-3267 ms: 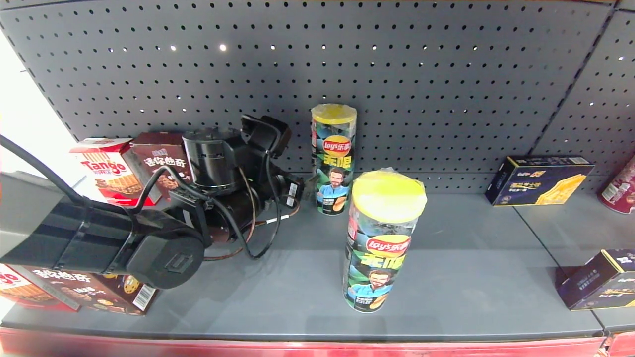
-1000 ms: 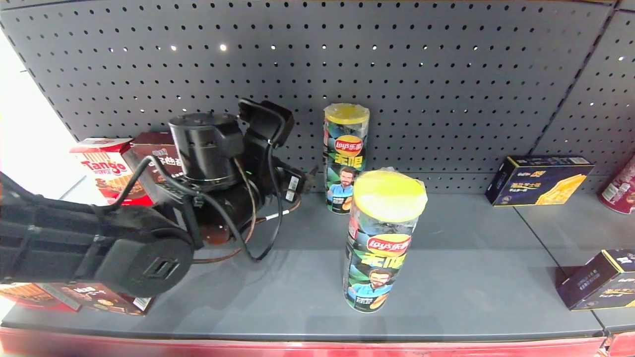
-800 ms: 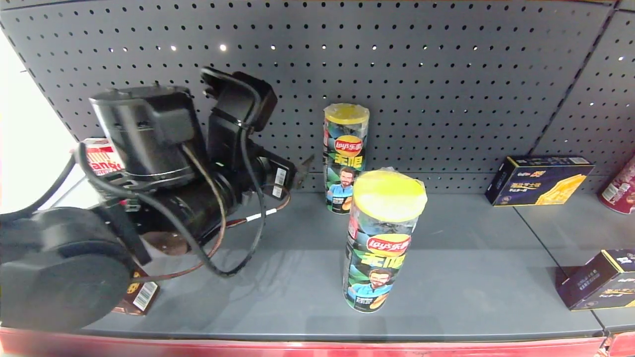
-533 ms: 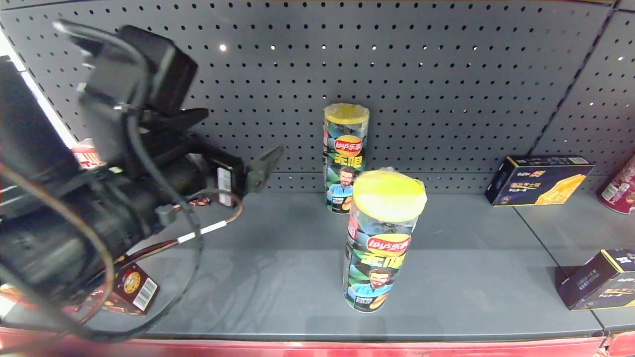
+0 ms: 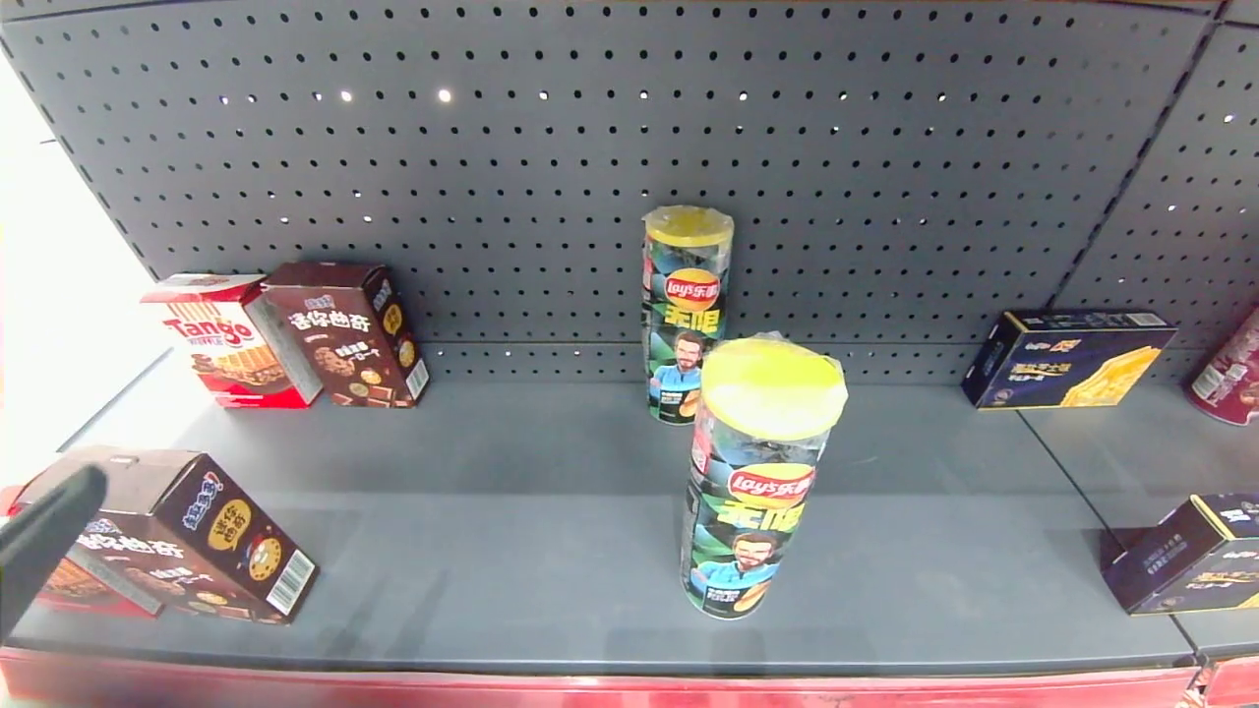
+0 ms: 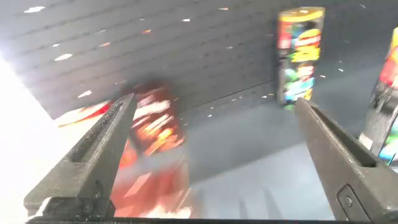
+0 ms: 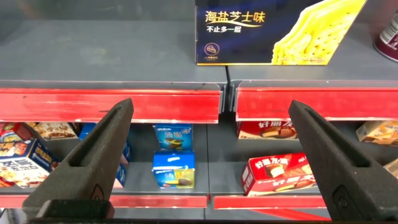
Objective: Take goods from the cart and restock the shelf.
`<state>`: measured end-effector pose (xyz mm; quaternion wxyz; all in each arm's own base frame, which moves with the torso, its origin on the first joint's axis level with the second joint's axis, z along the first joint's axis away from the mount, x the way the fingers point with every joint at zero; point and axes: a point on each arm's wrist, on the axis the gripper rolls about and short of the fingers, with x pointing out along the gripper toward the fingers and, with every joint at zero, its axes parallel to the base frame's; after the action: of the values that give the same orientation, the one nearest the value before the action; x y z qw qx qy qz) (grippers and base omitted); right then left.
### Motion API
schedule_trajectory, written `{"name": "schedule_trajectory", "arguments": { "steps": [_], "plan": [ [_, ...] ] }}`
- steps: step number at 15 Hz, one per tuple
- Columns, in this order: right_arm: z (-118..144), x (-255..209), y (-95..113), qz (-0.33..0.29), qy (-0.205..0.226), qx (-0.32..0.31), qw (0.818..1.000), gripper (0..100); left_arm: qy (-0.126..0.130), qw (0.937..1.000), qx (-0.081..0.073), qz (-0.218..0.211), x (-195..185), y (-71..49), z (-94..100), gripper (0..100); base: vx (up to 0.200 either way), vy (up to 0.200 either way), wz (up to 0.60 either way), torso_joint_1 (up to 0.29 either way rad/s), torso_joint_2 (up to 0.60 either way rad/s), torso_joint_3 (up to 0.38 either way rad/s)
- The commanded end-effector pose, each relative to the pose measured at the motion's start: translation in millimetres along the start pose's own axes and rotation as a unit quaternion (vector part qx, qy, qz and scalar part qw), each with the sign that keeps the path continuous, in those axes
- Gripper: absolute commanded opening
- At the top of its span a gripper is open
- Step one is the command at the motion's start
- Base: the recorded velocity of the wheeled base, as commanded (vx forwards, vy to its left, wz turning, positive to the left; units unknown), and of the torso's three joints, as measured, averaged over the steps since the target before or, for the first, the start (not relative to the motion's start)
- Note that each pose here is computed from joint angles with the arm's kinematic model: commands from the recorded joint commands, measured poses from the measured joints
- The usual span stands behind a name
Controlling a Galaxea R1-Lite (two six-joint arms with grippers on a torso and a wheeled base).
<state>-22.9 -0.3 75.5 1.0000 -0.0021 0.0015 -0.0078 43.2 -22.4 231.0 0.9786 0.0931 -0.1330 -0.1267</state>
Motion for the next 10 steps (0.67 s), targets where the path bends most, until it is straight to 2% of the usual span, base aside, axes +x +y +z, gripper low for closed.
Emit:
{"name": "schedule_trajectory", "arguments": {
  "steps": [1,2,4,6,7,8,9,10],
  "plan": [
    [0,0,0,0.000,0.001,0.000,1.000,100,-0.017,0.9991,-0.004,0.039,-49,7.3,-30.1,100,0.000,0.000,0.00,0.000,0.00,0.000],
    [0,0,0,0.000,0.000,0.000,1.000,100,-0.005,0.9992,0.001,0.039,-52,3.9,-41.0,100,0.000,0.000,0.00,0.000,0.00,0.000],
    [0,0,0,0.000,0.001,0.000,1.000,100,-0.015,0.9983,-0.006,0.056,-70,-5.4,-61.1,100,0.000,0.000,0.00,0.000,0.00,0.000],
    [0,0,0,0.000,0.001,0.000,1.000,100,-0.011,0.9994,-0.003,0.034,-74,-13.0,-73.5,100,0.000,0.000,0.00,0.000,0.00,0.000],
    [0,0,0,0.000,0.000,0.000,1.000,100,0.009,0.9996,-0.010,0.024,-74,-16.0,-84.3,100,0.000,0.000,0.00,0.000,0.00,0.000],
    [0,0,0,0.000,0.000,0.000,1.000,100,0.016,0.9994,-0.022,0.022,-79,-18.8,-92.3,100,0.000,0.000,0.00,0.000,0.00,0.000],
    [0,0,0,0.000,0.001,0.000,1.000,100,0.035,0.9987,-0.034,0.014,-88,-22.7,-102.4,100,0.000,0.000,0.00,0.000,0.00,0.000],
    [0,0,0,0.000,0.001,0.000,1.000,100,0.057,0.9975,-0.040,0.009,-92,-24.7,-109.4,100,0.000,0.000,0.00,0.000,0.00,0.000]
  ]
}}
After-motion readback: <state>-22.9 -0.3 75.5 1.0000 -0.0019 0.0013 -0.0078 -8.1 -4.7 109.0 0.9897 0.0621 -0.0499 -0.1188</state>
